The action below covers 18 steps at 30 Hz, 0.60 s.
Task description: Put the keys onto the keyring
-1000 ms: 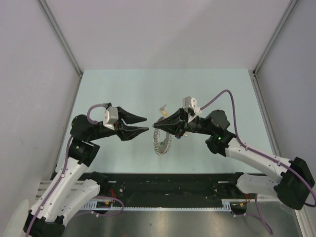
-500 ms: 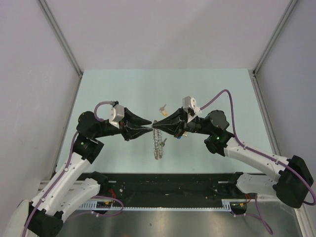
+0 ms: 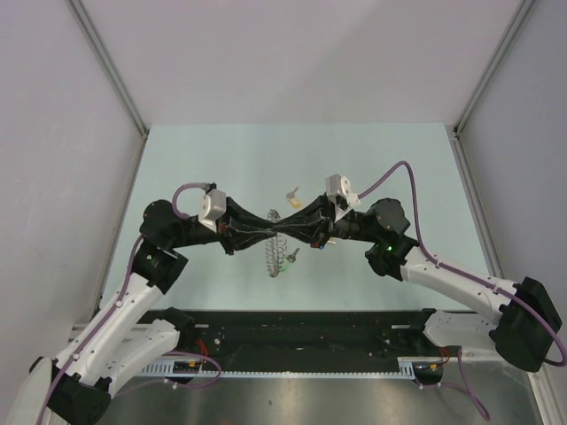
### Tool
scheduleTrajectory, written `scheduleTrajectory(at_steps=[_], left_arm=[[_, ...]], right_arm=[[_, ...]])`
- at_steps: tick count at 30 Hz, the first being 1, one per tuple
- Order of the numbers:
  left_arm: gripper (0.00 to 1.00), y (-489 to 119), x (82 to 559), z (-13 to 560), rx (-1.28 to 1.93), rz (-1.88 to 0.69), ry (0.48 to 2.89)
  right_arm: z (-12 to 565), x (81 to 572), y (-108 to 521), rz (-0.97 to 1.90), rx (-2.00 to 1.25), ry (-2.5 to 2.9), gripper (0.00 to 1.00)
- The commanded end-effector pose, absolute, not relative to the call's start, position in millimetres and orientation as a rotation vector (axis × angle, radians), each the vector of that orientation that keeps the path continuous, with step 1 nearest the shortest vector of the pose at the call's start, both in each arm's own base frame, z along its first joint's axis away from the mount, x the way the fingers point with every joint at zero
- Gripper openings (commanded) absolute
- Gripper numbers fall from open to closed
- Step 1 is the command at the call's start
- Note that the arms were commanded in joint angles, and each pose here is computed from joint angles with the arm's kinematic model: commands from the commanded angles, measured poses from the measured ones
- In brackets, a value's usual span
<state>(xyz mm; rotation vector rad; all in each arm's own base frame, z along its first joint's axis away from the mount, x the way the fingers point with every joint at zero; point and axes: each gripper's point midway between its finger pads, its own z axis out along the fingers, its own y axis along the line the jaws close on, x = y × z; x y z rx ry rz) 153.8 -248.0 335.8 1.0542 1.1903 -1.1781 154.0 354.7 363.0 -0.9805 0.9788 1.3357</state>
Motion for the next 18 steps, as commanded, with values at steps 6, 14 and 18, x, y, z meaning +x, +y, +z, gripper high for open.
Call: scheduleTrajectory(at_steps=[6, 14, 18], left_arm=[[0.19, -250.1, 147.1, 345.7, 1.083, -1.18, 1.157], [0.06, -252.7, 147.6, 341.6, 1.091, -1.187, 1.173], [0.0, -252.9, 146.5, 343.2, 1.099, -1.183, 1.161]], right_arm=[[376.4, 149.7, 357.6, 1.326, -0.972, 0.901, 0.0], [374.4, 148.9, 360.6, 1.327, -0.982, 0.907, 0.0], [371.3, 149.8, 364.0, 1.325, -0.992, 0.919, 0.0]])
